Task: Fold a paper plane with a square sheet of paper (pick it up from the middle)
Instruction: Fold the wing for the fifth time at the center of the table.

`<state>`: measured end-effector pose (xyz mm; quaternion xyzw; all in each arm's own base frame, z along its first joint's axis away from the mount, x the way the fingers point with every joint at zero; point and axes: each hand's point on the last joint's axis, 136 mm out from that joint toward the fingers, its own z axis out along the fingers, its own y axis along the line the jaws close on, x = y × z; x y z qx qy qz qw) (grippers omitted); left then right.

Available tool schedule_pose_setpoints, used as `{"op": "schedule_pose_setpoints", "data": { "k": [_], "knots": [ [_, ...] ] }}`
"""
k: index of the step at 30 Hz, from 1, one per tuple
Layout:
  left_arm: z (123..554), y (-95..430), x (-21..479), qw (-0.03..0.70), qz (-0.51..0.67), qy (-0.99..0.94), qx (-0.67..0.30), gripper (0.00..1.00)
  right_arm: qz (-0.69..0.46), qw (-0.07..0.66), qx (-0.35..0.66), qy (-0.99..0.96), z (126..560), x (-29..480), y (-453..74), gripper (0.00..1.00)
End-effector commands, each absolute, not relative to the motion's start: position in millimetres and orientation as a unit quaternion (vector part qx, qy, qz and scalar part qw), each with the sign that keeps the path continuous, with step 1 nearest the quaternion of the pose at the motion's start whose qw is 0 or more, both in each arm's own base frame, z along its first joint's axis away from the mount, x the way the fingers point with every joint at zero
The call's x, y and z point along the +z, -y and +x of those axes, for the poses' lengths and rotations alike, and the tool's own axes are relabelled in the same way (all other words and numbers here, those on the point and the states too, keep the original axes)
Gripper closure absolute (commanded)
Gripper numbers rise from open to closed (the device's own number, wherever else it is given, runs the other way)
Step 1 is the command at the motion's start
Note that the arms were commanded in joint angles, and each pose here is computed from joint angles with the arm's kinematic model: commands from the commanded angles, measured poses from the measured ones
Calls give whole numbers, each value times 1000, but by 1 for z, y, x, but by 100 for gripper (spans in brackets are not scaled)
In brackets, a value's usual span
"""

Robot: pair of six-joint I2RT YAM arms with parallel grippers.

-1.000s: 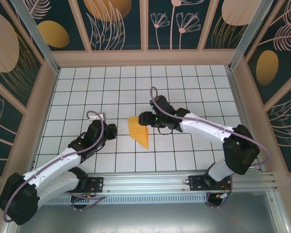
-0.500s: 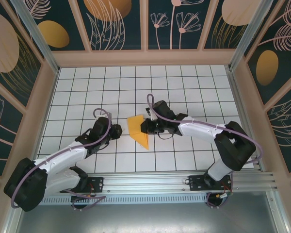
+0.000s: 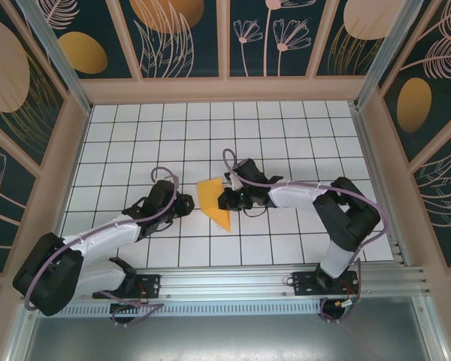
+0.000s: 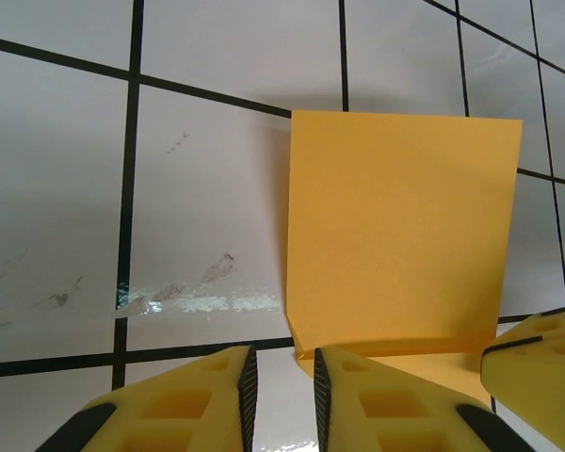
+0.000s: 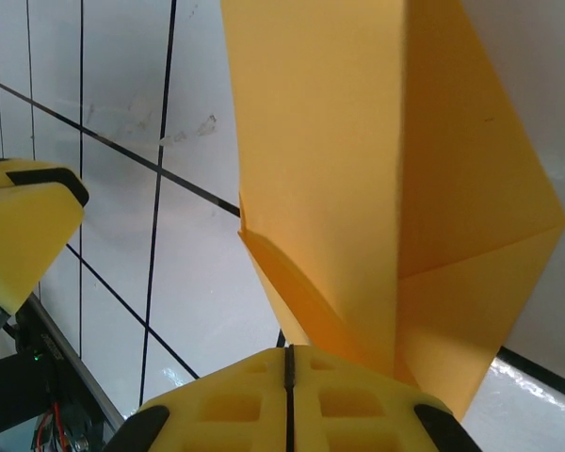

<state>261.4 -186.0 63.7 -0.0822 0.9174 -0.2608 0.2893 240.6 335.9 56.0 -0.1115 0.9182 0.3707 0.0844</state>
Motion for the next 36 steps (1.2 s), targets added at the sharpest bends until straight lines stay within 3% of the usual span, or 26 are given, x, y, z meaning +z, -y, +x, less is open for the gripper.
{"op": "schedule_pose_setpoints", "data": {
  "k": [1, 17, 24, 36],
  "knots": [
    [268, 200, 76, 292, -73, -910, -286, 74, -108, 80, 378, -916, 242, 44, -331, 91],
    [265, 225, 68, 241, -56, -912, -327, 67, -70, 56, 378, -922, 238, 7, -307, 92],
    [259, 231, 56, 197, -104, -909, -351, 57, -60, 52, 380, -922, 235, -1, -302, 91],
    [259, 245, 39, 165, -145, -902, -372, 54, -57, 51, 380, -922, 233, -6, -300, 91]
  ]
}}
